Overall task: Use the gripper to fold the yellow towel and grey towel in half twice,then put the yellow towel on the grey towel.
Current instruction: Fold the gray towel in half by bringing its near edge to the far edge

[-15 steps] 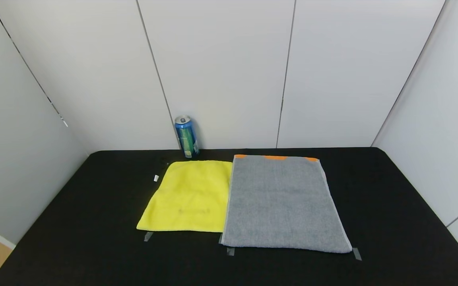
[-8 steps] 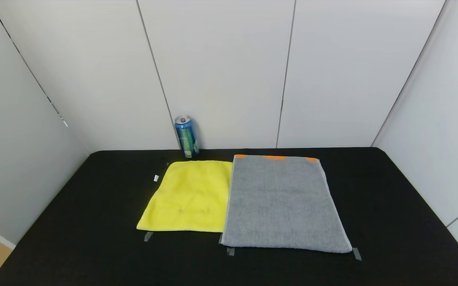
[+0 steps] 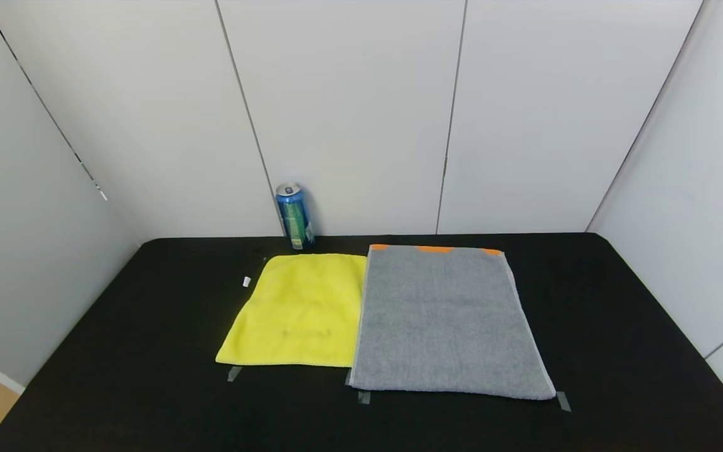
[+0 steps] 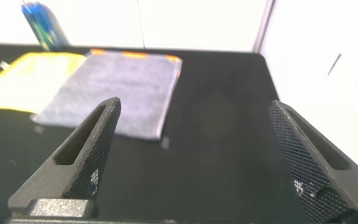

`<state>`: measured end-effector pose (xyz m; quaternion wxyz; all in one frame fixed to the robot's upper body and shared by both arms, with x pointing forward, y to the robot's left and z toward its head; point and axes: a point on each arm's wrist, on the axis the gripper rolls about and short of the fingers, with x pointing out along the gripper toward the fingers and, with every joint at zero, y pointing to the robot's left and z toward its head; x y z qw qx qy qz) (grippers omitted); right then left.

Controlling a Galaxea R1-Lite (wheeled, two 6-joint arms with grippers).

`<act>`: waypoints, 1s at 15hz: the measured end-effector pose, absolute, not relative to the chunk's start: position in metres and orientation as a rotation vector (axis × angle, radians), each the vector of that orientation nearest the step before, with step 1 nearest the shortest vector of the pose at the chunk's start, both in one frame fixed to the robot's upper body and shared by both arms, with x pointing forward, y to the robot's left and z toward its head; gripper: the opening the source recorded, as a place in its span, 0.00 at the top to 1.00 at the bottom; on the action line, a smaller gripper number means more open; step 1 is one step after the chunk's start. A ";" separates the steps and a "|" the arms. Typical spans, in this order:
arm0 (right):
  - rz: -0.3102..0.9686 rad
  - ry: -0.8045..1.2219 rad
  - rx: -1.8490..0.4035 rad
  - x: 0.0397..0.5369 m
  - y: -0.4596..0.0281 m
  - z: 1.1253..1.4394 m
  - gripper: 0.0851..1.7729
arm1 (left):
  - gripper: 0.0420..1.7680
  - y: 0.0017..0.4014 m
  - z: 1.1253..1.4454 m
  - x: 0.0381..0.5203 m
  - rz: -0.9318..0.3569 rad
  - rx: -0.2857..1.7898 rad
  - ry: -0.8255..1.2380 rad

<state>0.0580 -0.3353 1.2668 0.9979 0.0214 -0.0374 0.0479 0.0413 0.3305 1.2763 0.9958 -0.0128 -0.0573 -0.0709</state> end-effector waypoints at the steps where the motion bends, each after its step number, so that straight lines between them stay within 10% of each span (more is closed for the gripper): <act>1: 0.102 -0.069 0.052 0.061 -0.336 1.278 0.04 | 0.03 0.331 1.286 0.045 -0.144 -0.029 -0.099; 15: 0.115 0.327 0.189 0.253 -0.327 1.382 0.04 | 0.03 0.306 1.381 0.237 -0.322 -0.042 0.373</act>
